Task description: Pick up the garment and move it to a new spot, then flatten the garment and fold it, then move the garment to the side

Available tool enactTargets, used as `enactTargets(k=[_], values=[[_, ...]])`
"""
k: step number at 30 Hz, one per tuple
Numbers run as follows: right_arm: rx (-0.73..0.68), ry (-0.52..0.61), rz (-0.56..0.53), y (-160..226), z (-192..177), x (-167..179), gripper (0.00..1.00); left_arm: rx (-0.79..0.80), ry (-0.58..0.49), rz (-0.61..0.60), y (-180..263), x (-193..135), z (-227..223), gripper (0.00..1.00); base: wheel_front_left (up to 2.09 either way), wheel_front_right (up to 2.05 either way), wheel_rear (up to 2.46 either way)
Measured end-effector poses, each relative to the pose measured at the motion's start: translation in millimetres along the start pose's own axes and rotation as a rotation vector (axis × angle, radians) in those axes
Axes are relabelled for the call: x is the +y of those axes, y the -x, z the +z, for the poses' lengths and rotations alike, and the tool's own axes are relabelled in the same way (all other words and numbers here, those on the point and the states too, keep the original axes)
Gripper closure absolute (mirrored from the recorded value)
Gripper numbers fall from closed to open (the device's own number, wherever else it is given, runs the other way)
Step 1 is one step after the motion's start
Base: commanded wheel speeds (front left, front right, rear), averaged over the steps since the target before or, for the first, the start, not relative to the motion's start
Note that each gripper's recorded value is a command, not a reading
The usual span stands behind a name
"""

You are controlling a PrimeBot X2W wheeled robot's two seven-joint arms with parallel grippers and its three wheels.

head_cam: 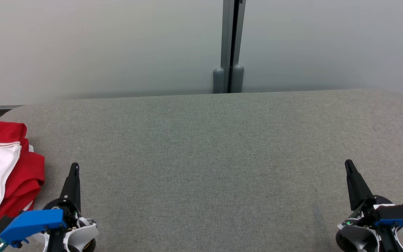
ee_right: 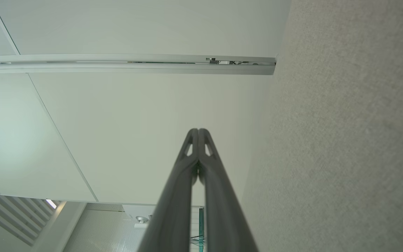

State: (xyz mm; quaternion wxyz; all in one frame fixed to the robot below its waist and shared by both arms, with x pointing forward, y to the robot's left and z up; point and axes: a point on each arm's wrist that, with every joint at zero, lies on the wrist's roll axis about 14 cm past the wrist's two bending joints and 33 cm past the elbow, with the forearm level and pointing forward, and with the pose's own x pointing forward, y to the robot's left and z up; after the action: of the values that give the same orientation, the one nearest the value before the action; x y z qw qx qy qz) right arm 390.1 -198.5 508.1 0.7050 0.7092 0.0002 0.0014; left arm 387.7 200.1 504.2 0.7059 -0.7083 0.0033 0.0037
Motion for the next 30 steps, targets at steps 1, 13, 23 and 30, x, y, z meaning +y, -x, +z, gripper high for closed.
enactTargets(k=[1,13,23,30], values=[[0.000,0.000,0.000,0.0,0.0,0.0,1.00,0.000,0.000,0.000,0.0,0.0,0.0,1.00,0.00,0.00,0.00],[0.000,0.000,0.000,0.0,0.0,0.0,1.00,0.000,0.000,0.000,0.0,0.0,0.0,1.00,0.00,0.00,0.00],[0.000,0.000,0.000,0.0,0.0,0.0,1.00,0.000,0.000,0.000,0.0,0.0,0.0,1.00,0.00,0.00,0.00],[0.000,0.000,0.000,0.0,0.0,0.0,1.00,0.000,0.000,0.000,0.0,0.0,0.0,1.00,0.00,0.00,0.00]])
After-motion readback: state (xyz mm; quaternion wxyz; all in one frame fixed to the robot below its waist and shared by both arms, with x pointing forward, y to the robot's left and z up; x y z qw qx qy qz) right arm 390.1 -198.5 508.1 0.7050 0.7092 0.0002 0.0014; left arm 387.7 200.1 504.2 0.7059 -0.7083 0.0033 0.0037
